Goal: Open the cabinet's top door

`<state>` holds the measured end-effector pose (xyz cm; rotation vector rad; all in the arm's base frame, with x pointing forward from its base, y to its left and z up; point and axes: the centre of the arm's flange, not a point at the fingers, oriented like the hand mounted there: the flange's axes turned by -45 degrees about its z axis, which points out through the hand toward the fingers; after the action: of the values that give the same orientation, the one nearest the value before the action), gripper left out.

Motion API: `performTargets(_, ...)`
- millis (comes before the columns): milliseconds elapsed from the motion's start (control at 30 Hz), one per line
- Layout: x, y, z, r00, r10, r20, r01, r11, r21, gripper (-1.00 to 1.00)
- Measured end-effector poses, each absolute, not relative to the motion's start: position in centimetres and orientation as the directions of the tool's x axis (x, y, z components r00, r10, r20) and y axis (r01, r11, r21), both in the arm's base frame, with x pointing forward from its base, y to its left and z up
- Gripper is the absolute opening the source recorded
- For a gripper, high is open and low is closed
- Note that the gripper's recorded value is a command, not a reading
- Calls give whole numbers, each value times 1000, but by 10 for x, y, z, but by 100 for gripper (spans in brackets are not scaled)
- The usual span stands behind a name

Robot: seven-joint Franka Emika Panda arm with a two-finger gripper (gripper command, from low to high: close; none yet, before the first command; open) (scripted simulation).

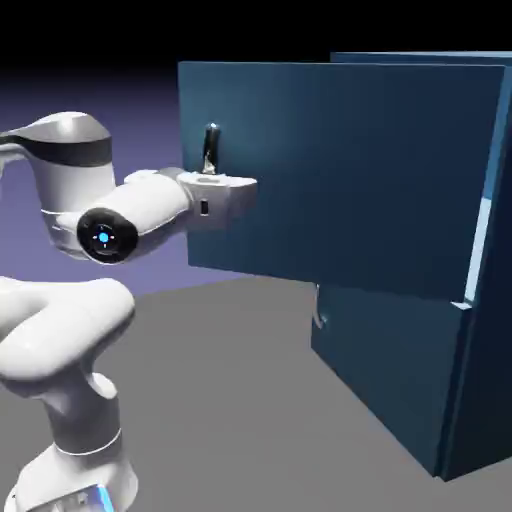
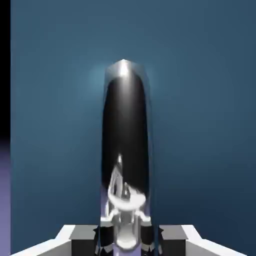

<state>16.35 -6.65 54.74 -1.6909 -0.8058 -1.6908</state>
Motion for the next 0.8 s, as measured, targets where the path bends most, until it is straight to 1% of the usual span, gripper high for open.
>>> performTargets(400, 140, -179, 547, 0, 0, 1000, 914, -405, 0, -100)
performTargets(800, 145, -293, 547, 0, 0, 1000, 988, -157, 0, -100)
